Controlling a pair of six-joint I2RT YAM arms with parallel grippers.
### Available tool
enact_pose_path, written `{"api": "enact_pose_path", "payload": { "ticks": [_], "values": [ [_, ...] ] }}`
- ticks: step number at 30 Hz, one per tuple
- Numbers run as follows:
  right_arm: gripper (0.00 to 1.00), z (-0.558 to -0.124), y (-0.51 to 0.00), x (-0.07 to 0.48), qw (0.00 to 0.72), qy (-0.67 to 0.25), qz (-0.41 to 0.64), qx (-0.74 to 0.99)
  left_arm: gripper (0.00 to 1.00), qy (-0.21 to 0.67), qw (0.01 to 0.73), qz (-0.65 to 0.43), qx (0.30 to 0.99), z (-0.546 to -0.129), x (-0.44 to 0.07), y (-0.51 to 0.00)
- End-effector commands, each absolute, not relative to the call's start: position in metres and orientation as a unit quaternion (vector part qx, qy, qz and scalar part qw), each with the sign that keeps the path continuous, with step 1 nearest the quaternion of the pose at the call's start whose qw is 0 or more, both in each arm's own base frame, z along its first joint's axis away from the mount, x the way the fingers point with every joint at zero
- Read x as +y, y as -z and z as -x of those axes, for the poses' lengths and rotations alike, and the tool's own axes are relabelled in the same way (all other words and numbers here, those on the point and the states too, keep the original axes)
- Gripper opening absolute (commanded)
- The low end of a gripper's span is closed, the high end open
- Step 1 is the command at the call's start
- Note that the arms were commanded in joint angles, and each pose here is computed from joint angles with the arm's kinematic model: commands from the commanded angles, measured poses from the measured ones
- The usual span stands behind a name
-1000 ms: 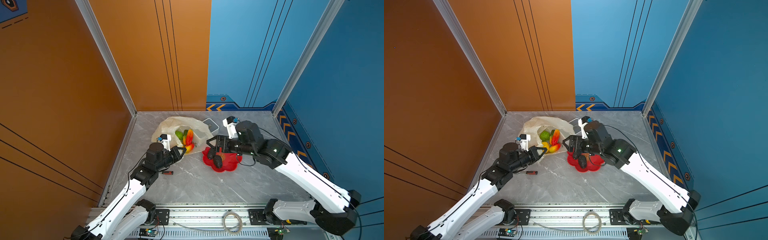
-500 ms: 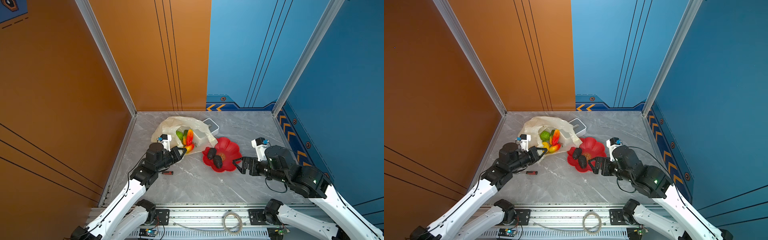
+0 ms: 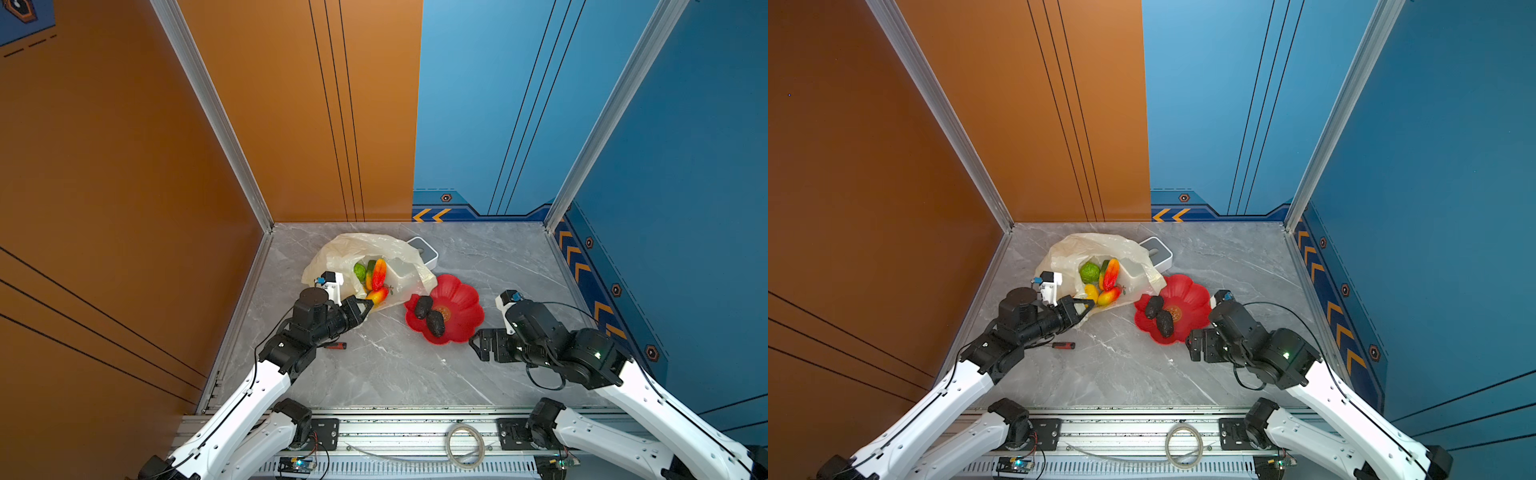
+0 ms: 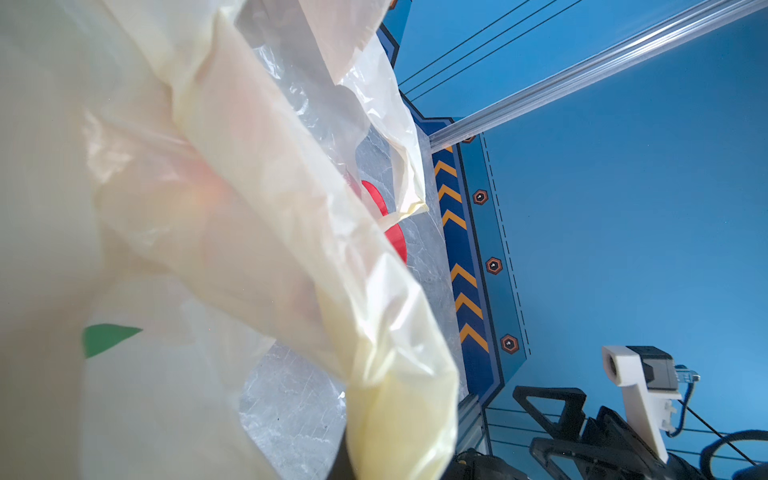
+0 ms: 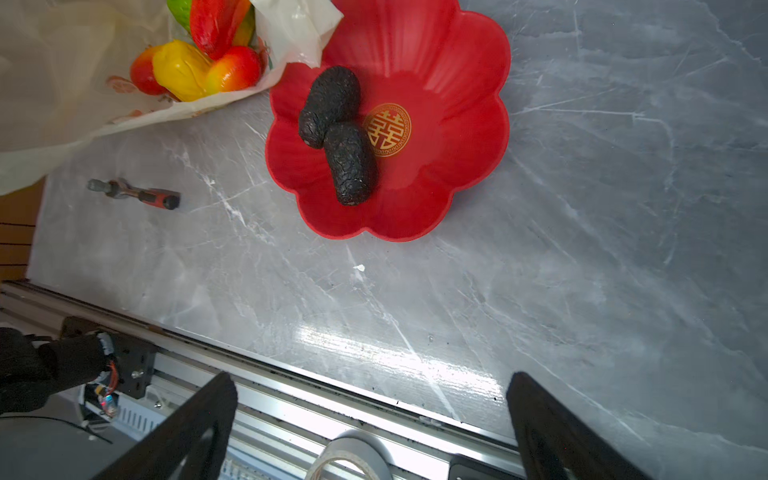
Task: Place the fruits into the plastic bag
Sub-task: 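Withdraw the right gripper from the bag back over the red bowl, then lower the right gripper onto a dark avocado in the bowl and close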
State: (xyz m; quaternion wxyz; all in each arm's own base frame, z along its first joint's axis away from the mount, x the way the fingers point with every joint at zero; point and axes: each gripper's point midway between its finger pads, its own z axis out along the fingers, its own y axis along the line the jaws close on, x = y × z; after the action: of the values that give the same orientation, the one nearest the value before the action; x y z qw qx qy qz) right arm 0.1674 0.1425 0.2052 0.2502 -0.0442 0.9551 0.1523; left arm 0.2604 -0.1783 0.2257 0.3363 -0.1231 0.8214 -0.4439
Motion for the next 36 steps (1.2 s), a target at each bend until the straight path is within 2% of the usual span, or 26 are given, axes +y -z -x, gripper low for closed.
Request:
{"api": "enact_pose_path", "payload": {
  "ticks": [1,9,19,26,36],
  "values": [
    [1.0,-0.186,-0.198,0.156,0.261,-0.134,0.064,0.954,0.0,0.427,0.336,0.126,0.83,-0.258,-0.174,-0.219],
    [1.0,-0.227,-0.175,0.201,0.232,-0.119,0.092,0.961,0.0,0.43,0.331,0.119,0.832,-0.263,-0.179,-0.221],
    [0.95,-0.289,-0.104,0.237,0.142,-0.127,0.073,0.979,0.0,0.439,0.346,0.107,0.822,-0.259,-0.18,-0.24],
    [0.87,-0.302,-0.063,0.24,0.089,-0.114,0.069,0.987,0.0,0.436,0.356,0.113,0.818,-0.258,-0.176,-0.243],
    [0.79,-0.304,-0.044,0.236,0.077,-0.091,0.069,0.99,0.0,0.436,0.352,0.107,0.821,-0.262,-0.181,-0.245]
  ]
}}
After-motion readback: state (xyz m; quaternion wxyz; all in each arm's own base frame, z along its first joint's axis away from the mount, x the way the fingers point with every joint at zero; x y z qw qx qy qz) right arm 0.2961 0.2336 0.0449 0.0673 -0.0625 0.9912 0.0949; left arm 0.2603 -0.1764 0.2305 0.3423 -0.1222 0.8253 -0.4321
